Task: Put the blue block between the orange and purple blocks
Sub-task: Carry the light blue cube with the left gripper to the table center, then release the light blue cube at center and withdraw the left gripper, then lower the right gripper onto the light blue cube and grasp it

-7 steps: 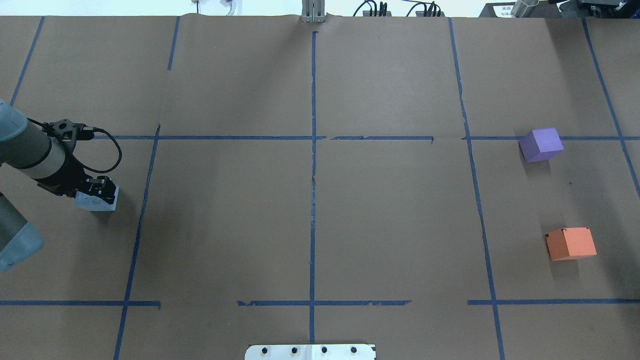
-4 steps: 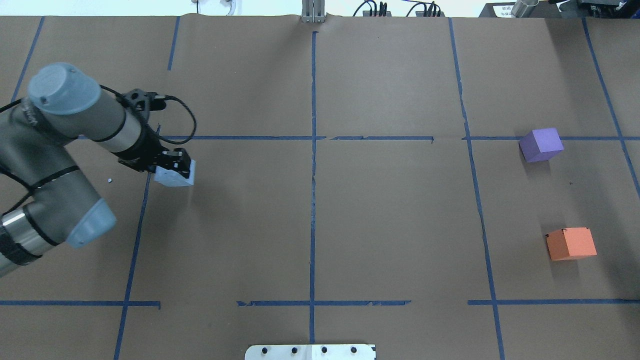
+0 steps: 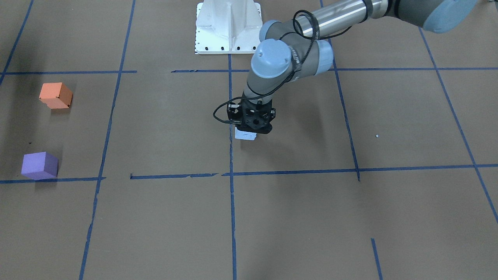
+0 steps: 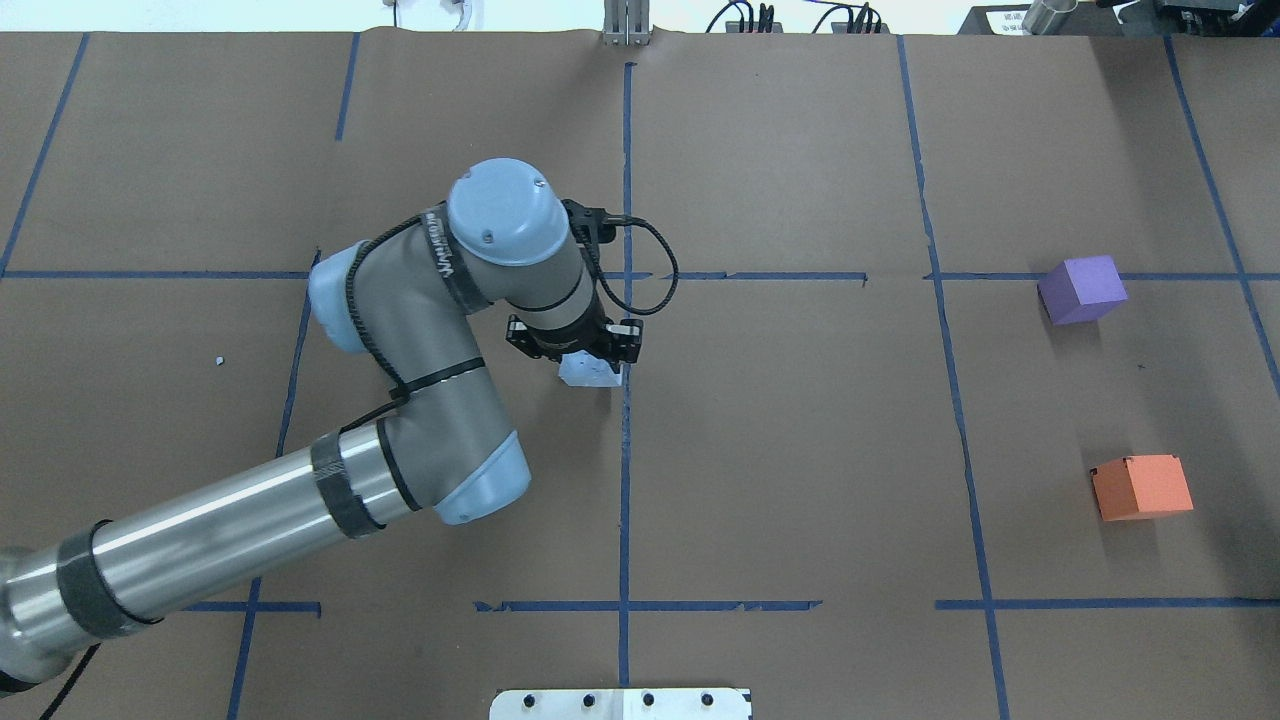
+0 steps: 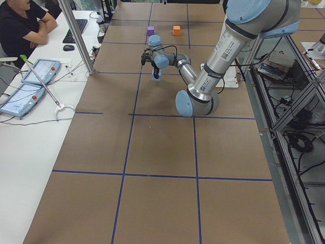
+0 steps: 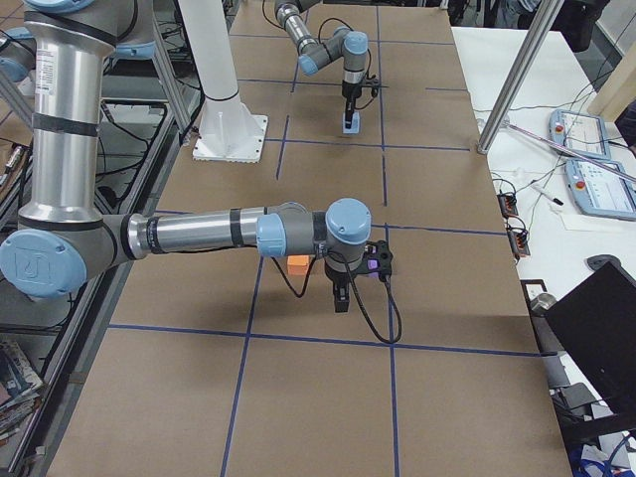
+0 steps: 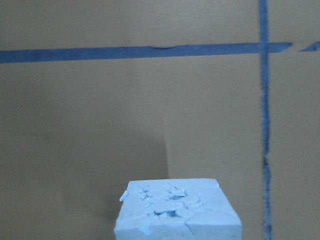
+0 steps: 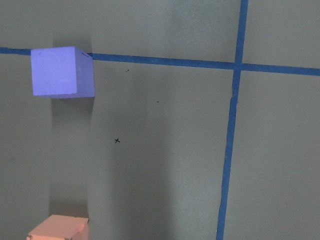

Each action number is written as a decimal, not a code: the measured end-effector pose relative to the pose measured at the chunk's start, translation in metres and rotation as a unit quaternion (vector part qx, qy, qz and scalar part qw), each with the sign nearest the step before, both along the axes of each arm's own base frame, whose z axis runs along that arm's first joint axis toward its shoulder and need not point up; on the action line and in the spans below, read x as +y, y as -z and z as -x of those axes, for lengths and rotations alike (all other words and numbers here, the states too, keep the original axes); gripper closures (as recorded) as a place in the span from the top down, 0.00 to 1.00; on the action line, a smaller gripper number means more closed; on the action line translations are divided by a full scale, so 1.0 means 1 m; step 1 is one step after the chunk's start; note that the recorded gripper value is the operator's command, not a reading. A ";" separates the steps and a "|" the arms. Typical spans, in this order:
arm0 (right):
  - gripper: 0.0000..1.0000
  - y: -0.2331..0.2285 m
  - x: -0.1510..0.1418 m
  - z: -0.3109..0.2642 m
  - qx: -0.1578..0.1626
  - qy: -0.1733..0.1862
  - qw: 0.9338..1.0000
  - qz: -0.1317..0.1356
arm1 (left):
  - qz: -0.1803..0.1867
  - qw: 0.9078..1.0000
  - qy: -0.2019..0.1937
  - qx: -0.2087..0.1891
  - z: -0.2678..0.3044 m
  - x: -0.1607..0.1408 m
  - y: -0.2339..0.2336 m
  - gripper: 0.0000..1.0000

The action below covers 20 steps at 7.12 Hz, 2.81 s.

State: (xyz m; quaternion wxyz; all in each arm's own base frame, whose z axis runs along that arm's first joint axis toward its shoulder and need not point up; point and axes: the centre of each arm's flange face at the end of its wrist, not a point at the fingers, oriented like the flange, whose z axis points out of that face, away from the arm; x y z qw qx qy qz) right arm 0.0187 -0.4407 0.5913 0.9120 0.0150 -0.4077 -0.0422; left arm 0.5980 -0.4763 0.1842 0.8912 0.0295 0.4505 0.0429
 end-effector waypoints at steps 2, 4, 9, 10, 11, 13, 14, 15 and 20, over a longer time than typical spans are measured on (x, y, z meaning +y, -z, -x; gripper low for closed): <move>1.00 0.002 -0.001 0.001 0.000 0.001 1.000 -0.001 | -0.001 1.000 -0.002 -0.015 -0.030 0.001 0.011 0.95; 1.00 0.004 -0.002 0.003 -0.001 0.002 1.000 -0.003 | -0.006 1.000 0.004 -0.026 -0.042 -0.002 0.014 1.00; 1.00 0.076 -0.021 0.079 -0.028 -0.012 0.999 -0.012 | -0.037 0.998 0.058 0.009 0.061 -0.016 0.036 1.00; 1.00 0.107 -0.028 0.124 -0.044 -0.024 0.999 -0.019 | -0.037 0.997 0.070 0.007 0.110 -0.008 0.010 1.00; 1.00 0.147 -0.037 0.174 -0.061 -0.038 0.997 -0.021 | -0.035 0.997 0.075 0.007 0.157 0.000 -0.017 1.00; 1.00 0.242 -0.039 0.312 -0.083 -0.051 0.995 -0.020 | -0.042 0.998 0.050 0.004 0.270 0.005 -0.082 1.00; 1.00 0.281 -0.037 0.376 -0.090 -0.060 0.994 -0.013 | -0.048 0.998 0.042 -0.003 0.311 0.011 -0.109 1.00; 1.00 0.322 -0.037 0.439 -0.095 -0.074 0.993 0.000 | -0.050 0.998 0.040 -0.010 0.336 0.017 -0.128 1.00; 0.99 0.404 -0.028 0.606 -0.056 -0.100 0.993 -0.004 | -0.045 0.998 0.042 -0.021 0.355 0.023 -0.148 1.00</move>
